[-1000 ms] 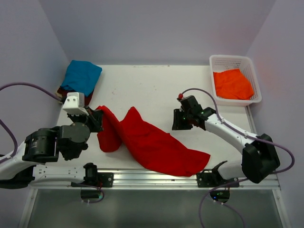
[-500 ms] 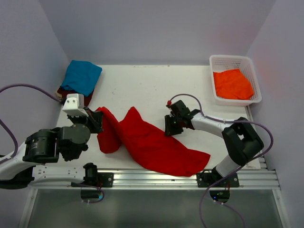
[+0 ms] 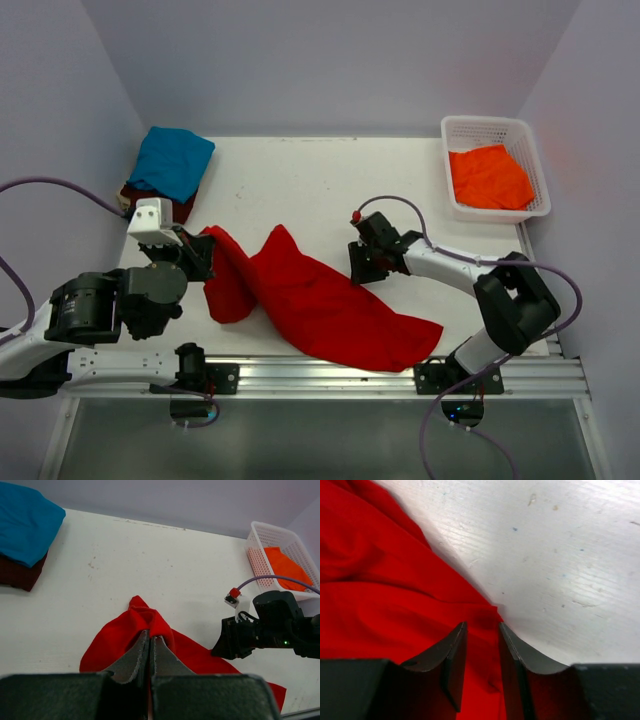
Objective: Fold and stack the t-shirts
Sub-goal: Flatten out the tshirt
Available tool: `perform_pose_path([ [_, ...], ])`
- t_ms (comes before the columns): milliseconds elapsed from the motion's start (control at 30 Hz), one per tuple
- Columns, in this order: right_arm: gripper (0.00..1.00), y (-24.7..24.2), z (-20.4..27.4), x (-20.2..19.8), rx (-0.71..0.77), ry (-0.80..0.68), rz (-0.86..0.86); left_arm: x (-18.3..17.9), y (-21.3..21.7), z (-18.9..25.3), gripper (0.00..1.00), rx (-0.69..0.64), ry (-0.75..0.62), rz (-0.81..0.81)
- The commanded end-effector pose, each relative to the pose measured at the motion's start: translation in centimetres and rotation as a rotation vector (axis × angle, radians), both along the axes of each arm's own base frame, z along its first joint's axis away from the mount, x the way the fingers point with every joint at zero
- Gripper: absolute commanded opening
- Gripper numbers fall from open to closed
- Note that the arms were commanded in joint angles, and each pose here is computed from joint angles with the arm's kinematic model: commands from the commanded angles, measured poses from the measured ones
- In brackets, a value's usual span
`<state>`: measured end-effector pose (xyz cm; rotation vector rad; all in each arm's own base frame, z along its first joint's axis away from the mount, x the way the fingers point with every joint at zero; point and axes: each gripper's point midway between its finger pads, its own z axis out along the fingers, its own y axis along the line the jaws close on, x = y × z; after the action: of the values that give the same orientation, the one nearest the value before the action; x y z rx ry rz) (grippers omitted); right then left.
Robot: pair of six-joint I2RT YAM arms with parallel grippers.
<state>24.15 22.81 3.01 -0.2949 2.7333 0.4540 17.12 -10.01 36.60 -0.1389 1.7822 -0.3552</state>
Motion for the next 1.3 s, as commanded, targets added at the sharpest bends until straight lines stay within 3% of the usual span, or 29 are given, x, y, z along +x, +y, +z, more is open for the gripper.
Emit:
perform_pose_path([
  [0, 0.35, -0.8, 2.6, 1.2, -0.033, -0.095, -0.001, 0.2, 0.3, 0.2, 0.0, -0.045, -0.007, 0.032],
  [567, 0.32, 0.0, -1.6, 0.5, -0.018, -0.015, 0.013, 0.2, 0.3, 0.1, 0.0, -0.031, -0.005, 0.037],
  [600, 0.29, 0.0, -1.9, 0.4, -0.023, -0.009, 0.013, 0.2, 0.4, 0.2, 0.0, -0.037, -0.006, 0.037],
  [733, 0.0, -0.2, -2.8, 0.2, -0.03, 0.007, 0.003, 0.2, 0.5, 0.0, 0.0, -0.037, -0.004, 0.038],
  [767, 0.0, -0.3, -2.8, 0.0, -0.033, 0.007, 0.003, 0.1, 0.5, 0.0, 0.0, -0.037, -0.002, 0.038],
  [1267, 0.0, -4.3, 11.1, 0.5, -0.034, -0.296, -0.056, 0.2, 0.2, 0.0, 0.0, -0.036, -0.003, 0.037],
])
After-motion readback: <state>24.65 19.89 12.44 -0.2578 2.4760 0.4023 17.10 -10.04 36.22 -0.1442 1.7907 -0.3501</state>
